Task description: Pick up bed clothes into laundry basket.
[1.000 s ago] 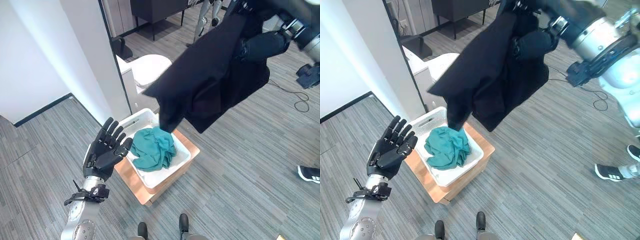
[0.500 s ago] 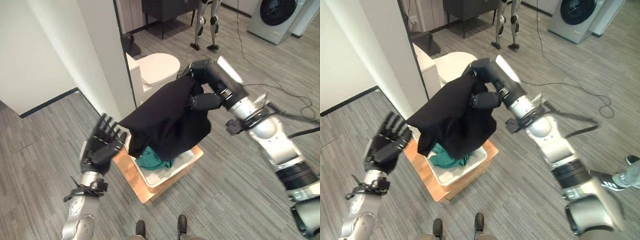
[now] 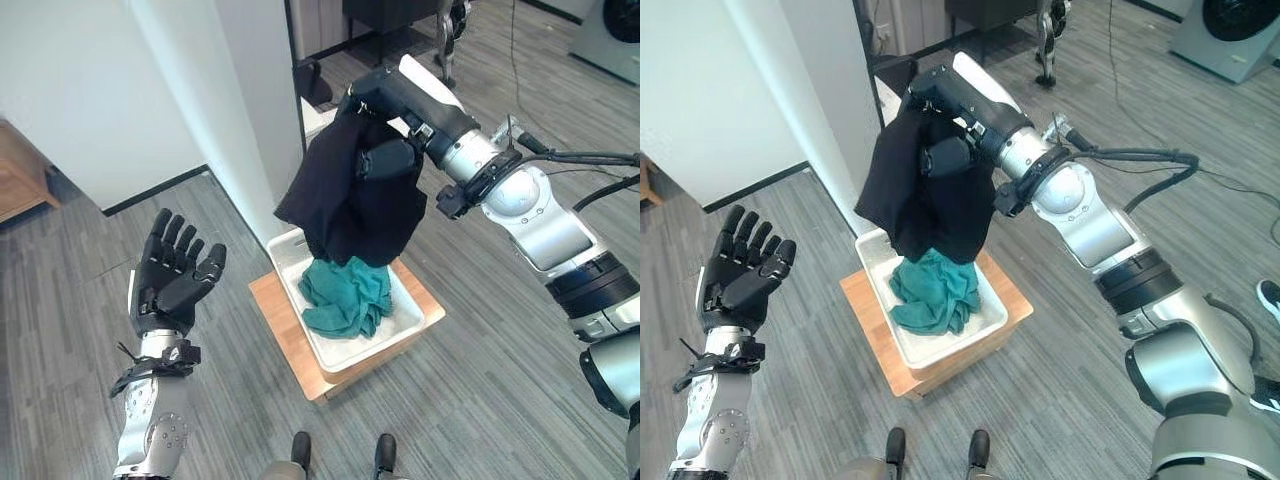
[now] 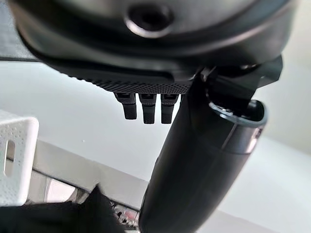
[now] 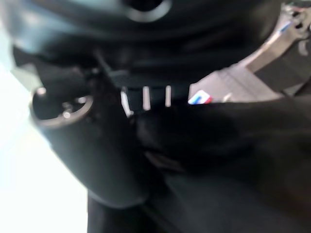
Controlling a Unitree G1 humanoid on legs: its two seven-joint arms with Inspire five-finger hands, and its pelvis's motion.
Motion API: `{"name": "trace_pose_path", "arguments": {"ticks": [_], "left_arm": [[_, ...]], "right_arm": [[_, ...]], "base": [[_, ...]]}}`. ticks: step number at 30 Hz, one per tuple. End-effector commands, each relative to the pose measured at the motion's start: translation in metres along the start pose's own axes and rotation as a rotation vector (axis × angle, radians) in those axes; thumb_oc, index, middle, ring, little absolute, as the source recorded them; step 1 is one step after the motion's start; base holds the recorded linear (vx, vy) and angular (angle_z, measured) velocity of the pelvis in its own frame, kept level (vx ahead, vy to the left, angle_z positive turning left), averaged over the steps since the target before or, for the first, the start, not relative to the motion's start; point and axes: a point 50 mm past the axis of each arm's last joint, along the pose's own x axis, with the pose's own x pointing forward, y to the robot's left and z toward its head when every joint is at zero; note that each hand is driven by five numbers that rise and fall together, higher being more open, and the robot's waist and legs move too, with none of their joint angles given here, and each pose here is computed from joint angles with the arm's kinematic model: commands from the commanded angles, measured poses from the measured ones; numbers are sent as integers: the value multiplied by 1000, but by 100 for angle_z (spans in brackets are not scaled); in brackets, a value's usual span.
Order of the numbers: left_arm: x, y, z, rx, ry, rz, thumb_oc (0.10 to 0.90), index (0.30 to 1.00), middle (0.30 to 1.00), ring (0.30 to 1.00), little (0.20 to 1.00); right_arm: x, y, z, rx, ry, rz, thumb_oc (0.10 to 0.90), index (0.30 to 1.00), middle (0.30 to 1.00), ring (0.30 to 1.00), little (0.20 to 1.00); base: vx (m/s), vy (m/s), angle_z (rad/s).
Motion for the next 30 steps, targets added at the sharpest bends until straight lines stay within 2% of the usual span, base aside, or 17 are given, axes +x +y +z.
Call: {"name": "trace_pose_path", "arguments": {"ticks": [1, 7, 12, 17, 18, 20, 24, 29, 30], "left_arm": [[13, -22, 51, 66, -246, -158, 800, 900, 900, 900, 900], [5, -18, 47, 75, -221, -145, 800, 900, 900, 900, 900], [1, -11, 48, 90, -219, -121, 800, 900, 900, 900, 900], [0, -11, 46, 71, -217, -109, 800, 900, 900, 900, 900], [1, -11, 46, 67, -222, -104, 800, 900, 900, 900, 900], [1, -11, 46, 67, -223, -101, 800, 900, 900, 900, 900], [-2, -15, 40, 58, -199, -111, 800, 900, 900, 900, 900], [1, -23, 33, 27, -177, -131, 800, 900, 900, 900, 900], [1, -26, 32, 29, -173, -143, 800, 900, 900, 900, 900]], "right_arm": [[16, -25, 47, -49, -207, -118, 400, 300, 300, 300, 300], [10, -11, 6, -56, -37, -66, 400, 300, 300, 300, 300], [6, -14, -1, -69, -2, -73, 400, 300, 300, 300, 300], [2, 5, -9, 9, 8, -61, 400, 300, 300, 300, 300], [-7, 32, -26, 103, 61, -36, 400, 300, 300, 300, 300], [-9, 38, -31, 116, 83, -27, 400, 300, 300, 300, 300], [-26, 98, -74, 218, 294, 70, 400, 300, 300, 300, 300], [-28, 127, -78, 280, 343, 110, 400, 300, 300, 300, 300], [-26, 130, -77, 274, 343, 122, 800, 900, 900, 900, 900]], "base": [[17, 6, 5], [23, -1, 10], [1, -1, 1], [4, -6, -3], [0, -10, -7], [3, -4, -6], [1, -1, -1], [1, 2, 6], [11, 11, 5]]}}
